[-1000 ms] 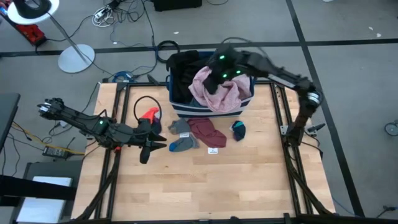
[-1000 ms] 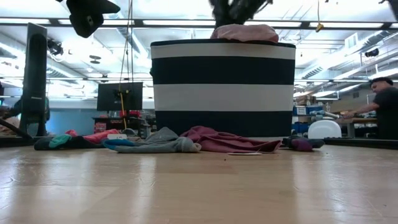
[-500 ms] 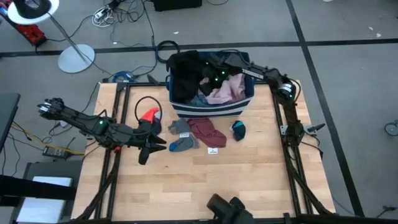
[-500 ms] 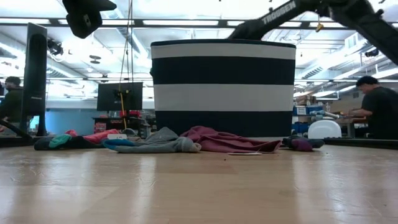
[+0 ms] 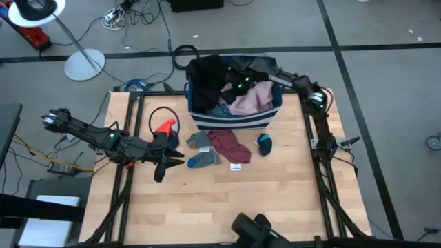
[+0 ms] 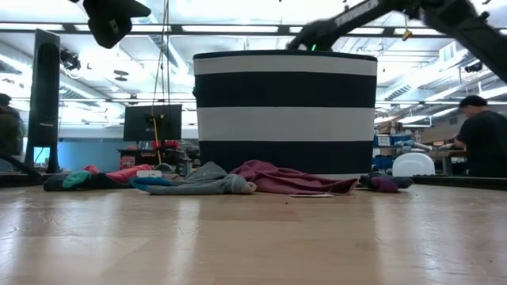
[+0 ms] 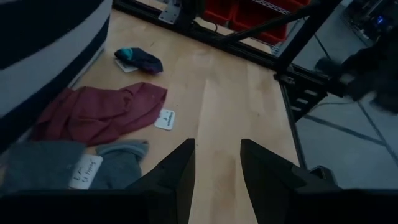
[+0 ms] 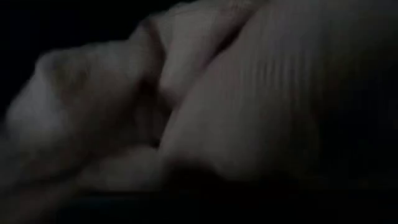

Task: Sort clothes
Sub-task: Put the pink shirt into the blue bin, then put the red underwear into the blue bin

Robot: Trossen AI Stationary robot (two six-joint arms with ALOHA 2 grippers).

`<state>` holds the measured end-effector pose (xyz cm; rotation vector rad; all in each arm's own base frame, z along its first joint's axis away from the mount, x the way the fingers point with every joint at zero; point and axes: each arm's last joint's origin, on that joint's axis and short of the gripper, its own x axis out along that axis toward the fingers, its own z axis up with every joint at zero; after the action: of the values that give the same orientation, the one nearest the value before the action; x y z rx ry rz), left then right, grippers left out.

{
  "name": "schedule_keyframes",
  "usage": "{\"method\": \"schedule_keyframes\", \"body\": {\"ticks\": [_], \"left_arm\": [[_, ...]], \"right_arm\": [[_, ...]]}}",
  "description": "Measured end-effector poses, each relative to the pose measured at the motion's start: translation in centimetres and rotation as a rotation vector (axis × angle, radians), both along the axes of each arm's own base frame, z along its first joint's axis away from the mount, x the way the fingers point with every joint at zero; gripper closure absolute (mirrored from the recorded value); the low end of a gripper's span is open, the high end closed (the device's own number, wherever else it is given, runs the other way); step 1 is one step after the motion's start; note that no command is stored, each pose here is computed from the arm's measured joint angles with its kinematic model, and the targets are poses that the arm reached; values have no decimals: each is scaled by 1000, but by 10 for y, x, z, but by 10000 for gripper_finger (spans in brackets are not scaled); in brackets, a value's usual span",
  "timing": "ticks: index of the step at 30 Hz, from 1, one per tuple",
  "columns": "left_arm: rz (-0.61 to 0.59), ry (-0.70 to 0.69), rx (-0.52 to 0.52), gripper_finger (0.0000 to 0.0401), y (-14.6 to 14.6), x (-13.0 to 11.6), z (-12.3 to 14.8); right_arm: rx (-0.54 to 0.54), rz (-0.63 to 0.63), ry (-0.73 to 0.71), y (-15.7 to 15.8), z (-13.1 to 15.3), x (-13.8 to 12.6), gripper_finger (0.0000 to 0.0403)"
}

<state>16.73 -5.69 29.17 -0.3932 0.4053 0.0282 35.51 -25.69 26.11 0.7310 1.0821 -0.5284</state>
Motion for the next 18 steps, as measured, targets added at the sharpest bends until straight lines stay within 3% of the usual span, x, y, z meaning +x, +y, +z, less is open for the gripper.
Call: {"method": "schedule_keyframes", "body": {"ticks": [8,18], "left_arm": [[-48,10,25,268,-1,0,-1],[-69,20,45,268,1,-7,0]], "right_arm": [[-226,-42,-72,34,95,-37,403],[-390,-28,-302,117,190,-90,403]]}}
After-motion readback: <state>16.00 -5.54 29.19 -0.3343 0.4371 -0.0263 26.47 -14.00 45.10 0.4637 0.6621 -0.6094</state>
